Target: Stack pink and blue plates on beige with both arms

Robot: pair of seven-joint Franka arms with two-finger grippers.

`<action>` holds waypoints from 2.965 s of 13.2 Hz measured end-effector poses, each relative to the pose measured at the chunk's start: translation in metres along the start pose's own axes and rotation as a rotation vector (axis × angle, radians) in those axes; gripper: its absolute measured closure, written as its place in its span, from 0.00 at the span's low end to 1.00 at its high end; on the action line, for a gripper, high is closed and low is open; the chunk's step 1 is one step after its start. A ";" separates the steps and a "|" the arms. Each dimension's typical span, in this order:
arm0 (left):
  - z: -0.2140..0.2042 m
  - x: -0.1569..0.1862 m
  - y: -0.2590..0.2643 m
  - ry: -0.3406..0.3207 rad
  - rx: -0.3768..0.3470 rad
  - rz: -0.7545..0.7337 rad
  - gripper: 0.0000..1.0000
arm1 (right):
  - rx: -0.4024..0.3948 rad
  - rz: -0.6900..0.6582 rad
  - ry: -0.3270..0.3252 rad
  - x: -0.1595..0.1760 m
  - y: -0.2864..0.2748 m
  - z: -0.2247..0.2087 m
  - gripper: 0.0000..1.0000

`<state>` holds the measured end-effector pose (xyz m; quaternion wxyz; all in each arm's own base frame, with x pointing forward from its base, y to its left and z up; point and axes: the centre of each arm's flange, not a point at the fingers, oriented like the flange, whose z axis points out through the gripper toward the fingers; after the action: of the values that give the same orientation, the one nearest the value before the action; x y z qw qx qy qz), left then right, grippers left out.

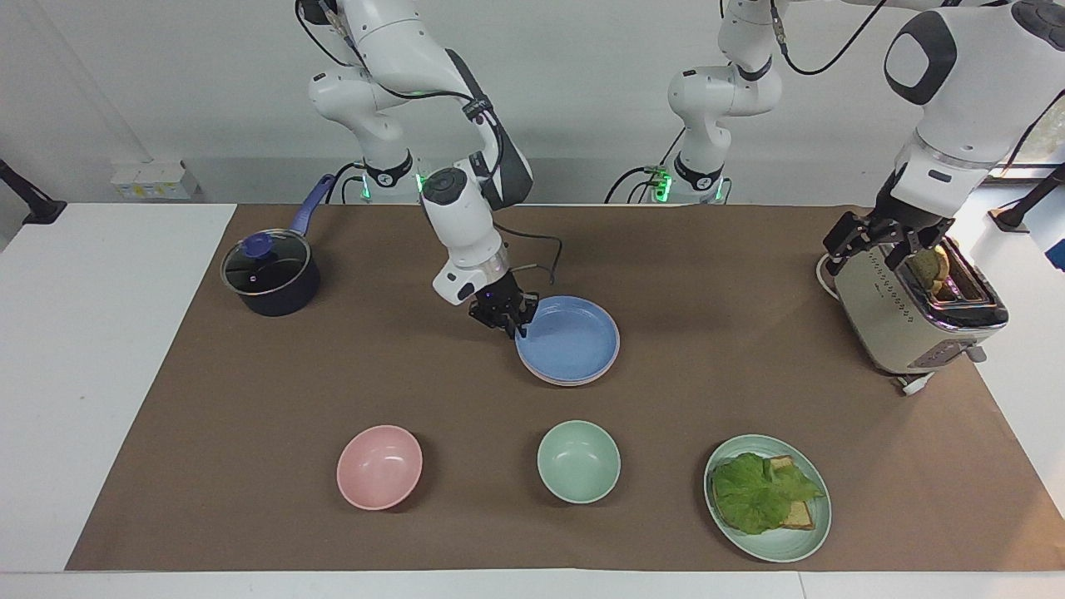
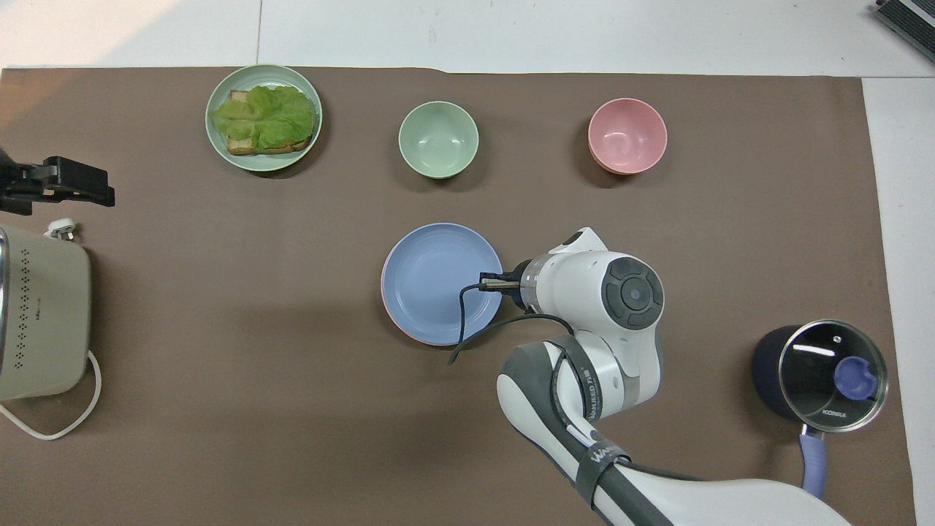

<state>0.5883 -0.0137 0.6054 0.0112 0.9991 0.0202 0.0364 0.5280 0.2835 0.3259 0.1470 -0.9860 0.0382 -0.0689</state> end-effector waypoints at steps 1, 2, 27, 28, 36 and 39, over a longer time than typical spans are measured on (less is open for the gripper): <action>0.000 0.000 0.000 0.000 0.000 0.000 0.00 | 0.000 0.001 0.001 0.001 0.000 0.000 0.49; 0.000 0.000 0.000 0.000 0.000 0.000 0.00 | 0.001 0.002 0.002 0.001 0.001 -0.001 0.37; 0.000 0.000 0.000 0.000 0.000 0.000 0.00 | -0.306 0.093 -0.090 0.089 0.198 -0.370 0.00; 0.000 0.000 0.000 0.000 0.000 0.000 0.00 | -0.306 0.094 -0.097 0.089 0.198 -0.370 0.00; 0.000 0.000 0.000 0.000 0.000 0.000 0.00 | -0.306 0.090 -0.098 0.091 0.194 -0.372 0.00; 0.000 0.000 0.000 0.000 0.000 0.000 0.00 | -0.306 0.088 -0.098 0.092 0.194 -0.372 0.00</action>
<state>0.5883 -0.0136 0.6054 0.0112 0.9991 0.0203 0.0364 0.5532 -0.0157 0.6324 -0.0002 -0.9964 0.0842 -0.0077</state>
